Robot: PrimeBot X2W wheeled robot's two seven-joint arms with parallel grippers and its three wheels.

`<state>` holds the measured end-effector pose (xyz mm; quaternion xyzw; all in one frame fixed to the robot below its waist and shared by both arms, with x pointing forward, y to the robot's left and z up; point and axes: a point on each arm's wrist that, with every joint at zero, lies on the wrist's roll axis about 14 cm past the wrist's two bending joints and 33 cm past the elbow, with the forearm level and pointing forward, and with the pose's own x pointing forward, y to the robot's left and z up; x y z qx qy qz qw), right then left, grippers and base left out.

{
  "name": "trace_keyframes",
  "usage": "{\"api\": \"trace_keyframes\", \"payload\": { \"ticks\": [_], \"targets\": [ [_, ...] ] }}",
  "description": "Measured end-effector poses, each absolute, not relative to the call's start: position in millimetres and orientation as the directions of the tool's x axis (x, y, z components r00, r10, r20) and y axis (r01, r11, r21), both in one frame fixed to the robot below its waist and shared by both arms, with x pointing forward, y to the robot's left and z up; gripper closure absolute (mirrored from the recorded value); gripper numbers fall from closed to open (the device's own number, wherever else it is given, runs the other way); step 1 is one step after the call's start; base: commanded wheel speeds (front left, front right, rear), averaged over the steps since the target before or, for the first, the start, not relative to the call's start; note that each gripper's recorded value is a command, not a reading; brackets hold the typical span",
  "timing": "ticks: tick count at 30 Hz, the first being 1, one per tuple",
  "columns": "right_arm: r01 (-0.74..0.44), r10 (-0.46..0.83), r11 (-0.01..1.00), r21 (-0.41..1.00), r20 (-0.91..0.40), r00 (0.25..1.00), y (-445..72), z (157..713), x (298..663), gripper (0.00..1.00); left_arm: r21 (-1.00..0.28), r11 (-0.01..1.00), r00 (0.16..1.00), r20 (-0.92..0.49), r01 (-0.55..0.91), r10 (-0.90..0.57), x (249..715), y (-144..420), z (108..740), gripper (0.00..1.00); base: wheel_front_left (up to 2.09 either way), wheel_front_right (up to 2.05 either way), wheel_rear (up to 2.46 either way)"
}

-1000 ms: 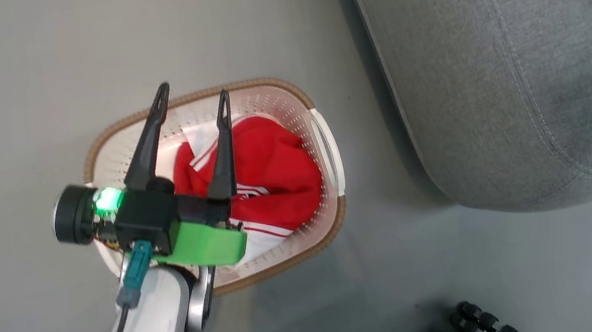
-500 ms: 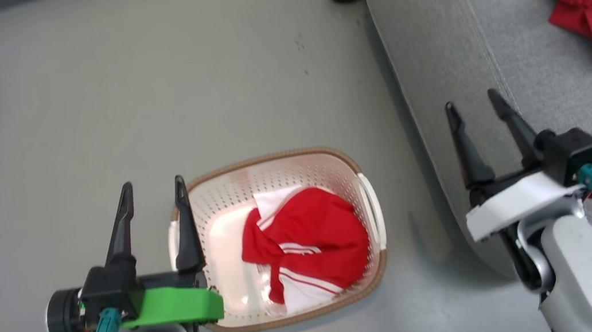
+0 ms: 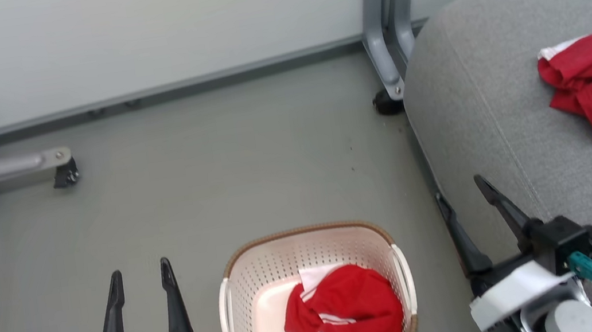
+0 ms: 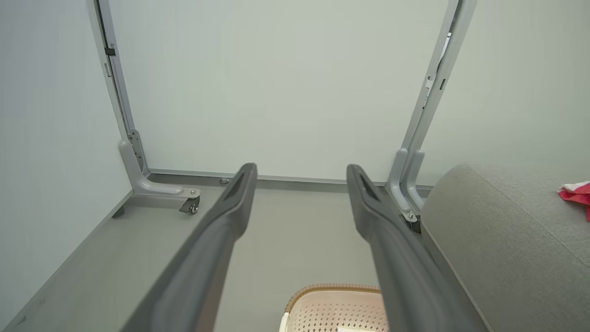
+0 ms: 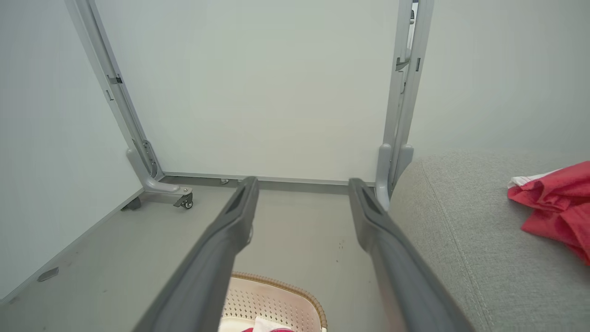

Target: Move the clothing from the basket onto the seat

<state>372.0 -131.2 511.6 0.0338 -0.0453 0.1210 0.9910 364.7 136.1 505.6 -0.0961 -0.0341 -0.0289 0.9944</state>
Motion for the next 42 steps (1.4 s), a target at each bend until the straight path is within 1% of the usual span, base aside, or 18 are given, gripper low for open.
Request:
{"api": "trace_keyframes", "payload": {
  "ticks": [5,11,23,39,42],
  "targets": [
    [-0.238,0.230,0.969,0.069,0.115,0.966,-129.2,515.8,347.4,0.00,-0.156,0.984,0.991,0.119,0.084,-0.065,342.8,137.4,519.3,0.00,0.00,0.00,0.00],
    [-0.250,0.242,0.967,0.047,0.121,0.963,-123.9,516.9,332.0,0.00,-0.139,0.984,0.982,0.168,0.113,-0.089,331.2,134.9,533.3,0.00,0.00,0.00,0.00],
    [-0.245,0.237,0.968,0.053,0.134,0.962,-123.5,520.5,331.3,0.00,-0.126,0.984,0.983,0.151,0.125,-0.106,327.1,131.6,527.3,0.00,0.00,0.00,0.00],
    [-0.251,0.243,0.966,0.057,0.118,0.963,-120.7,515.5,332.2,0.00,-0.113,0.986,0.985,0.140,0.121,-0.105,329.1,131.4,524.2,0.00,0.00,0.00,0.00],
    [-0.228,0.219,0.971,0.078,0.111,0.969,-126.8,513.0,334.9,0.00,-0.106,0.986,0.986,0.126,0.126,-0.113,331.1,129.6,519.9,0.00,0.00,0.00,0.00]
  ]
}}
